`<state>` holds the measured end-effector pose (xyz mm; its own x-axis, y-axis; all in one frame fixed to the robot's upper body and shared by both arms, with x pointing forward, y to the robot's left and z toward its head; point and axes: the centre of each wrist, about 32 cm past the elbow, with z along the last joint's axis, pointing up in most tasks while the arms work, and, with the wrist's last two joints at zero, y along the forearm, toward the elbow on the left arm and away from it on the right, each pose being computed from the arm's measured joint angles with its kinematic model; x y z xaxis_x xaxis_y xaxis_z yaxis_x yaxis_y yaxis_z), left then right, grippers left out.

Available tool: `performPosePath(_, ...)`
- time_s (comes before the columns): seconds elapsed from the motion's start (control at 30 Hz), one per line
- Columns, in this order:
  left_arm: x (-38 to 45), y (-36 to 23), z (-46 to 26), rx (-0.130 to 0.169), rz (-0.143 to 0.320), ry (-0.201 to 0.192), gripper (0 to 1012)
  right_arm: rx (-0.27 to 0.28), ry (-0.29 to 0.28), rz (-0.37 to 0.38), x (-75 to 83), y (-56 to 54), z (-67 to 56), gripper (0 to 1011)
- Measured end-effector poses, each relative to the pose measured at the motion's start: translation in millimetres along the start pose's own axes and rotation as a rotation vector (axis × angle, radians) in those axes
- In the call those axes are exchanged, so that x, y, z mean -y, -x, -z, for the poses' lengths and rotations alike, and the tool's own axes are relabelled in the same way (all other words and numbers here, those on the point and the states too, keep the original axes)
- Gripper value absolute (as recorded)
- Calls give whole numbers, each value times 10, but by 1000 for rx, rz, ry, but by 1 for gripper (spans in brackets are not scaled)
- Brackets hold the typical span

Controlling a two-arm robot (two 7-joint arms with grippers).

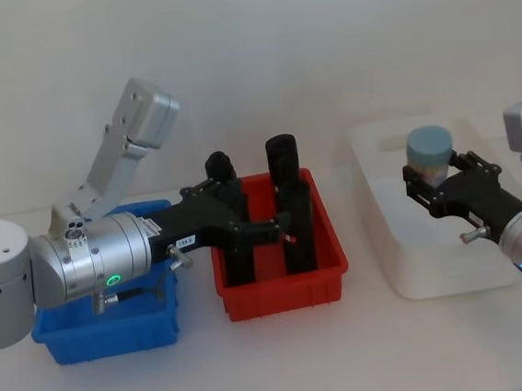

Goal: Pick the cotton swabs from the blue box and place them into the white box.

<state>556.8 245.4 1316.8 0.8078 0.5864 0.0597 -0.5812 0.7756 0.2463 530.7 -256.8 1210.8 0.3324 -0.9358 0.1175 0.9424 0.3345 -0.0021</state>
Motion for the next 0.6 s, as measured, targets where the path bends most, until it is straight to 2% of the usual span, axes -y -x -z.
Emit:
performPosePath(0.23, 0, 0, 0, 0, 0, 0, 1004, -16, 45, 59, -75, -127, 97, 665)
performPosePath(0.6, 0, 0, 0, 0, 0, 0, 1004, -30, 106, 92, -170, -224, 227, 665)
